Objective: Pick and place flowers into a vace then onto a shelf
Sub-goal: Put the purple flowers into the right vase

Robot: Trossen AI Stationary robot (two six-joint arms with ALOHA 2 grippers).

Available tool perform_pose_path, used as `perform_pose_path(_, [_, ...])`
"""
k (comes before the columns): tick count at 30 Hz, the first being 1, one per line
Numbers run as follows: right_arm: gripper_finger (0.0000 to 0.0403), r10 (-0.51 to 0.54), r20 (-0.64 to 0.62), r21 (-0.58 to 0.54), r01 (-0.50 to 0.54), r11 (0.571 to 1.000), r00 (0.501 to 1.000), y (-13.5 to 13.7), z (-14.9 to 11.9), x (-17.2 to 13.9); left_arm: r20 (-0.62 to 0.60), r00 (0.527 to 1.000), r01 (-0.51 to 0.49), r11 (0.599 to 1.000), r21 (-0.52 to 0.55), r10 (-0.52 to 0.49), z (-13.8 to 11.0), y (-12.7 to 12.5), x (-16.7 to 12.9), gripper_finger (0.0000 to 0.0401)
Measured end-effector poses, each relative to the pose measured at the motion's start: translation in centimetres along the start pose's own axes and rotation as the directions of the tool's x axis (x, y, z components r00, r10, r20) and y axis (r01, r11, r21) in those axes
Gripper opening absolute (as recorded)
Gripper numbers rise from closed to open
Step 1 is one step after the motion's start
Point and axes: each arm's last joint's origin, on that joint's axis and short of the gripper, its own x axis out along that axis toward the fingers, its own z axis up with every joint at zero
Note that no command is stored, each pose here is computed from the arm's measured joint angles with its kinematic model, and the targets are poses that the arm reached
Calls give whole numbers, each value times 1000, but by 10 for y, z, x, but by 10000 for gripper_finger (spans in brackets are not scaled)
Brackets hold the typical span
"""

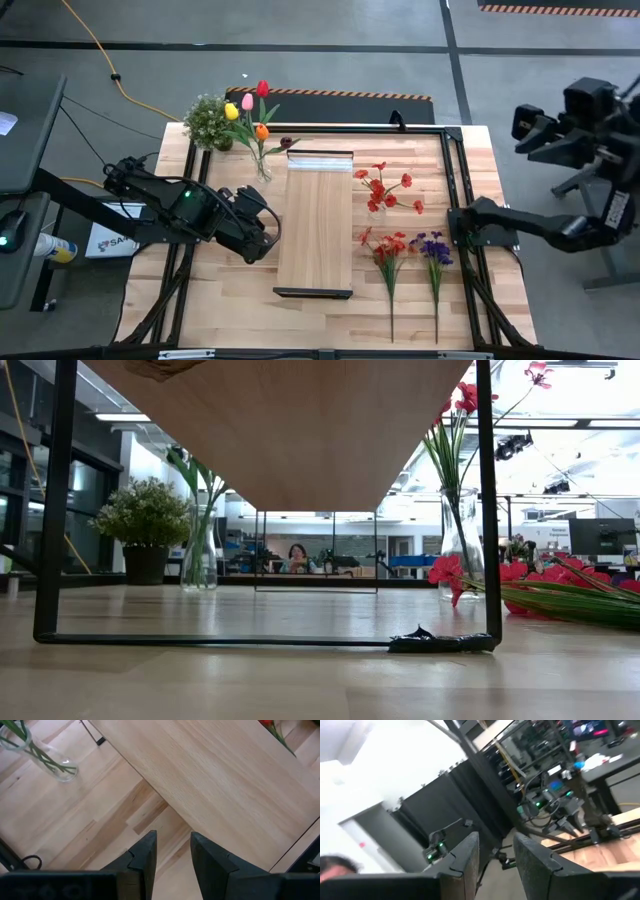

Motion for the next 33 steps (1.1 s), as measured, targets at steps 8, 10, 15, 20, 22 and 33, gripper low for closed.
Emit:
perform_pose_path(8, [114, 114, -89, -37, -118, 992, 989, -18, 10, 12, 0, 1000, 0, 999, -33, 0, 0, 0, 0, 152])
perform_pose_path(10, [114, 127, -101, -41, -132, 990, 987, -20, 9, 14, 0, 1000, 0, 999, -39, 0, 0, 0, 0, 152])
perform_pose_path(15, [114, 111, -128, -42, -117, 992, 986, -22, -1, 15, 0, 1000, 0, 999, -41, 0, 0, 0, 0, 152])
perform_pose_path(20, [114, 24, -181, 14, -22, 1000, 983, -30, -17, 16, 0, 1000, 0, 999, -41, 0, 0, 0, 0, 152])
perform_pose_path(22, [114, -15, -197, 21, 19, 1000, 980, -31, -21, 16, 0, 1000, 0, 999, -41, 0, 0, 0, 0, 152])
perform_pose_path(33, [114, -71, -279, 59, 91, 994, 958, -43, -34, 29, 0, 1000, 0, 999, -38, 0, 0, 0, 0, 152])
